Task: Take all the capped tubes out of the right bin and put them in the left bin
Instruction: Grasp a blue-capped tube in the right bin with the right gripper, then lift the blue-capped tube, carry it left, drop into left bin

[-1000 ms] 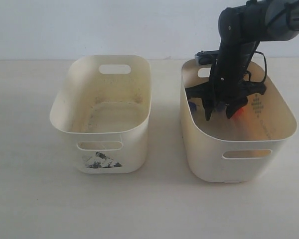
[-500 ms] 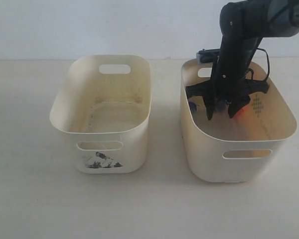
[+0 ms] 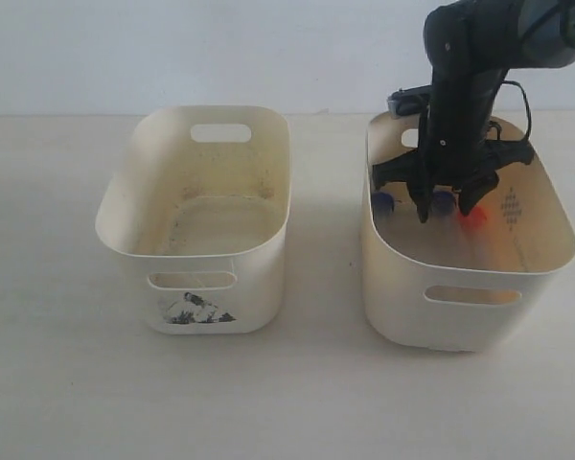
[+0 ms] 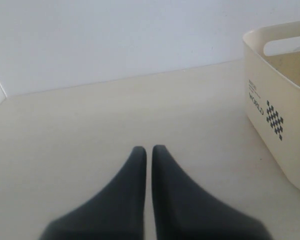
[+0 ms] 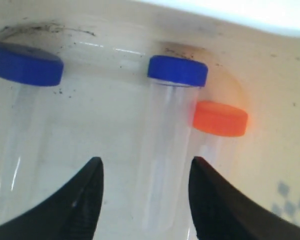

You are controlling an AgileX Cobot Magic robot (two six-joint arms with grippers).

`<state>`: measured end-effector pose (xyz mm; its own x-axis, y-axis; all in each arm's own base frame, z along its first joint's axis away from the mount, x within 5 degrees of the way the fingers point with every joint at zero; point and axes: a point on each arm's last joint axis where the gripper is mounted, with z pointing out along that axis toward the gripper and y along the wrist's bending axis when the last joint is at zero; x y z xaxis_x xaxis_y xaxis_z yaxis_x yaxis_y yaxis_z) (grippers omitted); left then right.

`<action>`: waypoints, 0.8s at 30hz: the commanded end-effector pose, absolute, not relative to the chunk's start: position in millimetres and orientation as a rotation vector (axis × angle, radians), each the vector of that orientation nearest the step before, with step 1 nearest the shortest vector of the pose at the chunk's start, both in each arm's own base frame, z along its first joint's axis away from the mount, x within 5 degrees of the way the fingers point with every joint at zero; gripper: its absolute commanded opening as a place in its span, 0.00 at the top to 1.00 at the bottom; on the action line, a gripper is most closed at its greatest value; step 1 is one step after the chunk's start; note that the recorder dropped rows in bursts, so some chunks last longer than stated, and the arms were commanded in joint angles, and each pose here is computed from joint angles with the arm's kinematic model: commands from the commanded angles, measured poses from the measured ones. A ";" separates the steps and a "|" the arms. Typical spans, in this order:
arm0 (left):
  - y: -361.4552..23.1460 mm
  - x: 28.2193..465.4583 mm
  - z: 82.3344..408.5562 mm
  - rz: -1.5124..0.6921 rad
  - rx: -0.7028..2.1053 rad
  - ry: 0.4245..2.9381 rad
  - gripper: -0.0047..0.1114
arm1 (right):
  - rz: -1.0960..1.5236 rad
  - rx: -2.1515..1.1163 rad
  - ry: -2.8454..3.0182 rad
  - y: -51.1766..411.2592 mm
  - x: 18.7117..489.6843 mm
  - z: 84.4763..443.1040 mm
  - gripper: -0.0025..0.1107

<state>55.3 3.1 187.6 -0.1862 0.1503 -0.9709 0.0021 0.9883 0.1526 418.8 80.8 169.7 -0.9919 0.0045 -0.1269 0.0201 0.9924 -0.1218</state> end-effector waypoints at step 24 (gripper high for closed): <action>3.1 55.2 189.8 0.124 0.101 1.740 0.92 | -0.227 -0.115 3.202 79.7 412.5 132.0 0.98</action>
